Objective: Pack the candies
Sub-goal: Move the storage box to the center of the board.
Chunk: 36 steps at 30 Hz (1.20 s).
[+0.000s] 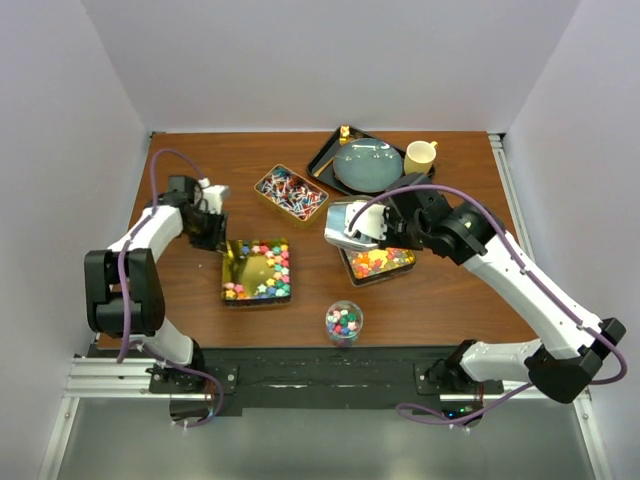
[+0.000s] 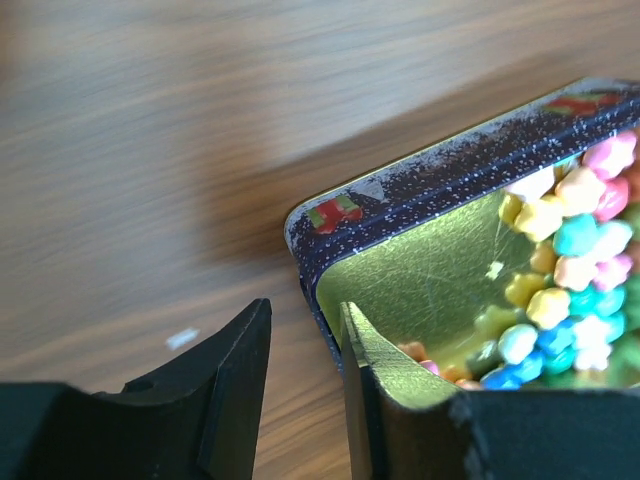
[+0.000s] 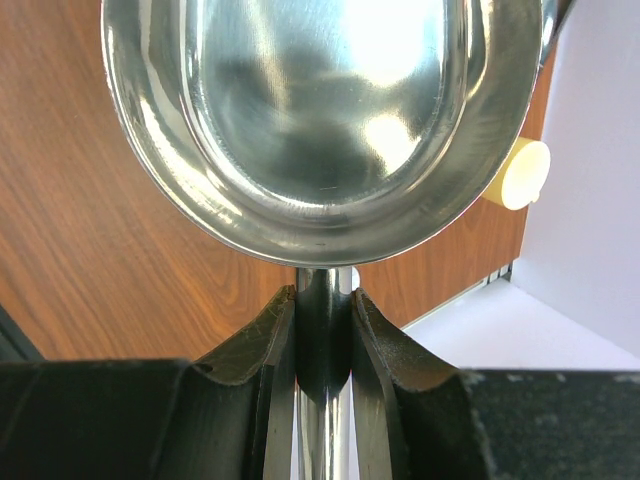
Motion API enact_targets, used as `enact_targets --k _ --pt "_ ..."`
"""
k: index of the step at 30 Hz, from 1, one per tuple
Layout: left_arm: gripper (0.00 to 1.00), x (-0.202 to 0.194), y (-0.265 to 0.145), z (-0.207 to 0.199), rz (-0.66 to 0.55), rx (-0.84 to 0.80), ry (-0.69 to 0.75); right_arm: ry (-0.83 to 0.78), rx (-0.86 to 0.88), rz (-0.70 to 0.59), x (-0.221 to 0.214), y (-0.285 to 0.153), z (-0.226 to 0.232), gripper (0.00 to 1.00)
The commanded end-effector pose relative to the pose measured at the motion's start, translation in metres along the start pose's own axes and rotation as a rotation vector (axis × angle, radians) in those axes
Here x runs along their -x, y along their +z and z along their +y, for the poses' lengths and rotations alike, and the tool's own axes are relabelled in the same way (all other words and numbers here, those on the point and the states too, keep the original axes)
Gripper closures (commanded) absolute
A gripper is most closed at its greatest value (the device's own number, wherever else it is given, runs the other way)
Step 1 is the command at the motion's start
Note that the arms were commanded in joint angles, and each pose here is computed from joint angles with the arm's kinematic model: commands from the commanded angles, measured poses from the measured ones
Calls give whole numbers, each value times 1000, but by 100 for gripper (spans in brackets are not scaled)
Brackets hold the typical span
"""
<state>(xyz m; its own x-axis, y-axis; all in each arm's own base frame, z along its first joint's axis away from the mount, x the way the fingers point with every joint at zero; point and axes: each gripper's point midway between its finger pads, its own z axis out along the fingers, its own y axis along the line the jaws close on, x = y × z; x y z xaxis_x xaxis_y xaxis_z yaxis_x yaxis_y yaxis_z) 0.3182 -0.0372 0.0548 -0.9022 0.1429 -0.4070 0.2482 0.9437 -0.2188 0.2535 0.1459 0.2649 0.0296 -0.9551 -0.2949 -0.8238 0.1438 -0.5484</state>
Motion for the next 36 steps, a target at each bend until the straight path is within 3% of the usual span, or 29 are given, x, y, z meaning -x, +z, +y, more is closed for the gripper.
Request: enact_targets --k 1,8,10,15,17,20,23,24,31,36 --pt "62 -12 -32 58 32 101 43 55 -104 -59 14 -9 -28 100" --pt "60 -30 -70 118 27 240 80 97 -59 -97 26 17 -29 100" --pt "54 -21 -84 110 -11 220 87 157 -78 -132 34 19 -44 100" --pt "45 56 -135 70 -275 126 187 300 -83 -187 41 33 -80 100" --pt "43 98 -145 28 -352 59 308 384 -101 -203 30 38 -103 100" --pt "41 131 -133 -17 -373 26 380 513 -94 -187 12 59 -121 100" --pt "41 160 -104 -45 -348 -17 313 617 -107 -194 0 73 -141 100" --pt "41 167 -84 -45 -324 -23 260 627 -126 -214 4 70 -151 100" --pt "42 253 -24 -60 -386 19 297 643 -129 -224 7 81 -162 100" --pt "43 270 33 -49 -353 54 279 630 -139 -195 2 80 -164 100"
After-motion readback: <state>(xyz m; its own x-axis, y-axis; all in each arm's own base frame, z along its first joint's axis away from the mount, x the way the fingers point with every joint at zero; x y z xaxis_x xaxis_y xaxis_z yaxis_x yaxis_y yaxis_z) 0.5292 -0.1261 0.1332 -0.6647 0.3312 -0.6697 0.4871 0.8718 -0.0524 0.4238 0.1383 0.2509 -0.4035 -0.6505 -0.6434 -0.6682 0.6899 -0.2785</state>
